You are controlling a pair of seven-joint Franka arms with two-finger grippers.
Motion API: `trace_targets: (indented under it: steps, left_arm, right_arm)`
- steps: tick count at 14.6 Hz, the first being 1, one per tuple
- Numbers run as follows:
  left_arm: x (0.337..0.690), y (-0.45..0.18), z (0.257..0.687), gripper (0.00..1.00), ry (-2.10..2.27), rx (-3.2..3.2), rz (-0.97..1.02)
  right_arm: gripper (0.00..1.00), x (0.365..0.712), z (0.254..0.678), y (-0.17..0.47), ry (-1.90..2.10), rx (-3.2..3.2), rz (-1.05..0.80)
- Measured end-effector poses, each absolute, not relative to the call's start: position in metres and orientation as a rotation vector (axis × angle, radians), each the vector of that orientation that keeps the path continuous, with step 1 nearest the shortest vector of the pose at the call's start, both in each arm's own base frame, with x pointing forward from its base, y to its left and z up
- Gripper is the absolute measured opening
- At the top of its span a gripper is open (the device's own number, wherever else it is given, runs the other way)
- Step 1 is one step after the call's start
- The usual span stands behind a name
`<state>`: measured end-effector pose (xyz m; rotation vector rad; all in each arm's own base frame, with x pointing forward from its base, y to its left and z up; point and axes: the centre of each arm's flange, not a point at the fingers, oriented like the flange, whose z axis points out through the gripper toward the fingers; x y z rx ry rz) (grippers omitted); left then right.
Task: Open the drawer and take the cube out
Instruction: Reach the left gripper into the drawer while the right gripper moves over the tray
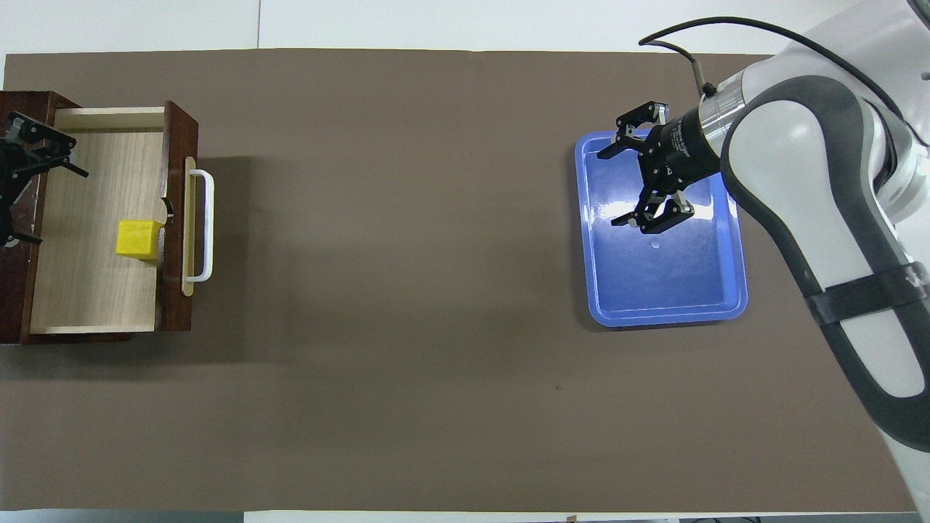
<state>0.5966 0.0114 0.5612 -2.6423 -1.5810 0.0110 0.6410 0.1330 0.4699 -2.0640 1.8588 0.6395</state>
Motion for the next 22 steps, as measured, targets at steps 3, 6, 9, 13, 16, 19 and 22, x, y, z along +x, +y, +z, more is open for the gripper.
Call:
trace_targets:
  steps: [3, 6, 9, 13, 16, 19, 22]
  left_arm:
    - [0.592, 0.011, 0.531, 1.00, -1.875, -2.468, -0.043]
    - [0.583, 0.023, 0.510, 1.00, -1.969, -2.391, -0.038]
    - [0.579, 0.024, 0.476, 1.00, -1.985, -2.392, -0.056]
    - [0.571, 0.023, 0.441, 1.00, -2.021, -2.361, -0.050]
    - [0.569, 0.020, 0.433, 1.00, -2.055, -2.333, -0.049]
    - [0.565, 0.015, 0.422, 1.00, -2.075, -2.310, -0.040]
    - [0.565, 0.015, 0.422, 0.94, -2.086, -2.303, -0.044]
  right_arm:
    - [1.00, 0.632, 0.460, 0.143, 1.813, -2.068, 0.668]
    - [1.00, 0.622, 0.459, 0.145, 1.675, -2.105, 0.700]
    - [1.00, 0.619, 0.457, 0.141, 1.669, -2.092, 0.691]
    - [1.00, 0.628, 0.462, 0.134, 1.783, -1.865, 0.729]
    - [0.99, 0.628, 0.461, 0.139, 1.806, -1.828, 0.740]
    - [1.00, 0.629, 0.460, 0.148, 1.786, -1.770, 0.797]
    - [1.00, 0.630, 0.439, 0.164, 1.756, -1.764, 0.856]
